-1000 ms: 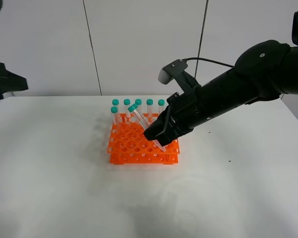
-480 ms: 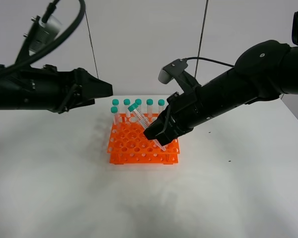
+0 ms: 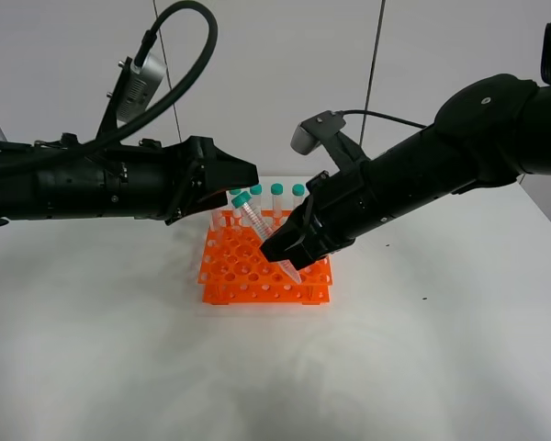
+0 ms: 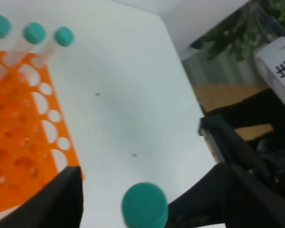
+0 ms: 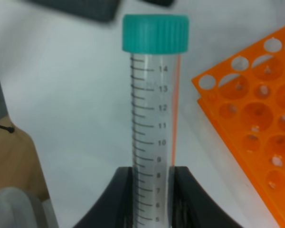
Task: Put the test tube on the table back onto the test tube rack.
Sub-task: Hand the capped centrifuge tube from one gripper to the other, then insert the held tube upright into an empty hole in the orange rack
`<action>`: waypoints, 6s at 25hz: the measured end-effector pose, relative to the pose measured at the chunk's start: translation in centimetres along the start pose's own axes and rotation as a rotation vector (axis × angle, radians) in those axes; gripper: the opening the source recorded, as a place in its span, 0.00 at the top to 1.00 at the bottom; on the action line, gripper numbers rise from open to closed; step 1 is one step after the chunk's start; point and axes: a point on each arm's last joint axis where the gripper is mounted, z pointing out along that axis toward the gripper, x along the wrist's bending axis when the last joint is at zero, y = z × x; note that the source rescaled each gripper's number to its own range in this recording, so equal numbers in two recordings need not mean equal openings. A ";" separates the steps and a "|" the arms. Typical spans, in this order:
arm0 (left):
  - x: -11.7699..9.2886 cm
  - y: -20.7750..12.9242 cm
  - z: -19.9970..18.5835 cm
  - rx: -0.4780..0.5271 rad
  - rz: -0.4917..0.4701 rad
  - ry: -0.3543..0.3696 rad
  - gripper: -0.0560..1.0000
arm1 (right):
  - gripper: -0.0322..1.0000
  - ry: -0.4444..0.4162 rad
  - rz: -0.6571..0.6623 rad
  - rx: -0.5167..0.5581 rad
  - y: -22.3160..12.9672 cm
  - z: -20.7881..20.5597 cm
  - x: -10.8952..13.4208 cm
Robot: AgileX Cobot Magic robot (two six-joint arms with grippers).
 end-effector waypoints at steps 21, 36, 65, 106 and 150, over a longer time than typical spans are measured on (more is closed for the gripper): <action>0.5 -0.7 1.1 0.053 -0.004 -0.037 0.38 | 0.94 -0.009 0.008 -0.008 0.1 0.0 -0.1; 0.5 -0.7 1.1 0.053 -0.003 -0.036 0.59 | 0.94 -0.019 -0.001 0.011 -0.1 0.0 -0.2; 0.6 -0.6 1.1 0.049 -0.003 -0.034 0.94 | 0.94 -0.003 0.016 0.001 0.0 0.0 0.0; 0.6 -0.6 1.1 0.049 0.001 -0.031 0.94 | 0.00 -0.478 0.429 0.340 2.9 -10.5 -5.8; 0.6 -0.6 1.1 0.048 0.004 -0.026 0.94 | 0.00 -0.876 0.527 -0.110 -19.0 -19.2 11.4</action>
